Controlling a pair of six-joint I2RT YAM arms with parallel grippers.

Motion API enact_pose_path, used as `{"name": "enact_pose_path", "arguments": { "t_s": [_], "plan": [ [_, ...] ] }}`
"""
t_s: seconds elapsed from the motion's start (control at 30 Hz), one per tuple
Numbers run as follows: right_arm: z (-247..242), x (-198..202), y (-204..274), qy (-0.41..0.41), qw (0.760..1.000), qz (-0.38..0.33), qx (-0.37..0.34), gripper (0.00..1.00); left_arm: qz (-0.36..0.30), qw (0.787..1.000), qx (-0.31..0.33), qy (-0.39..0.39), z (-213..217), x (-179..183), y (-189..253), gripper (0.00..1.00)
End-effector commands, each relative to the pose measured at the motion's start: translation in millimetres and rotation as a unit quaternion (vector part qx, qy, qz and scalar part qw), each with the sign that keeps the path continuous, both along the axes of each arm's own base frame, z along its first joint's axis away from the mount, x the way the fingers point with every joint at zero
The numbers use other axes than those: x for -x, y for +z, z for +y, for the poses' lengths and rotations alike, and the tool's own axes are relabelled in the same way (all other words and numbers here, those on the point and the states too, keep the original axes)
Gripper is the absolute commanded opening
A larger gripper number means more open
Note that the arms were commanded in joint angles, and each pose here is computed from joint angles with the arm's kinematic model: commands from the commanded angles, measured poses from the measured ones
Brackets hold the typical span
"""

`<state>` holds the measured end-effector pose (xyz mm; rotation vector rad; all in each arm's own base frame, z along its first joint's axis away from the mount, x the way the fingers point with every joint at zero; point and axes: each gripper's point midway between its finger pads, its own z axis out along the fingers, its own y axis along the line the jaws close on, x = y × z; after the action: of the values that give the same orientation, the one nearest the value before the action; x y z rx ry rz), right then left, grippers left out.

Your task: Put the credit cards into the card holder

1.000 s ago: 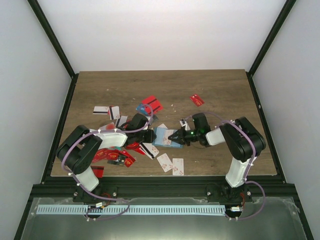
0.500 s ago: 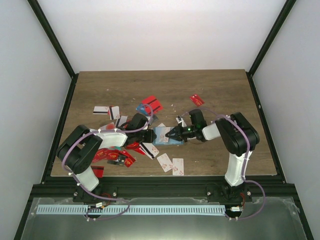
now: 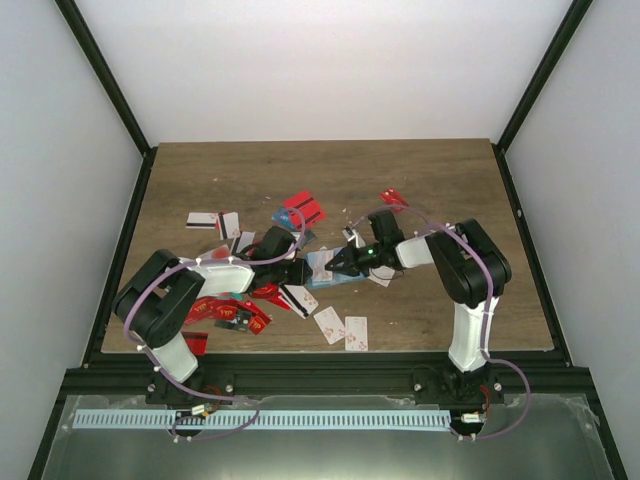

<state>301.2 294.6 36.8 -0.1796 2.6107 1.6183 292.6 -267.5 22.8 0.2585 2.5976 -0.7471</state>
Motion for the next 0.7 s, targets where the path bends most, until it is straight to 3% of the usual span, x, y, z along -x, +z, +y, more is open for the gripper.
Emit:
{"name": "enact_pose_path", "arguments": {
  "t_s": [0.0,0.57,0.67],
  "plan": [
    [0,1,-5,0.021,0.999,-0.020,0.044,0.09,0.014,1.000,-0.009,-0.013,1,8,-10,0.24],
    [-18,-23,26,0.010,0.985,-0.100,0.143,0.48,-0.002,1.000,-0.026,-0.003,7,2,-2,0.24],
    [-19,-27,26,0.004,0.983,-0.105,0.150,0.50,-0.005,1.000,-0.030,-0.001,8,0,1,0.23]
  ]
}}
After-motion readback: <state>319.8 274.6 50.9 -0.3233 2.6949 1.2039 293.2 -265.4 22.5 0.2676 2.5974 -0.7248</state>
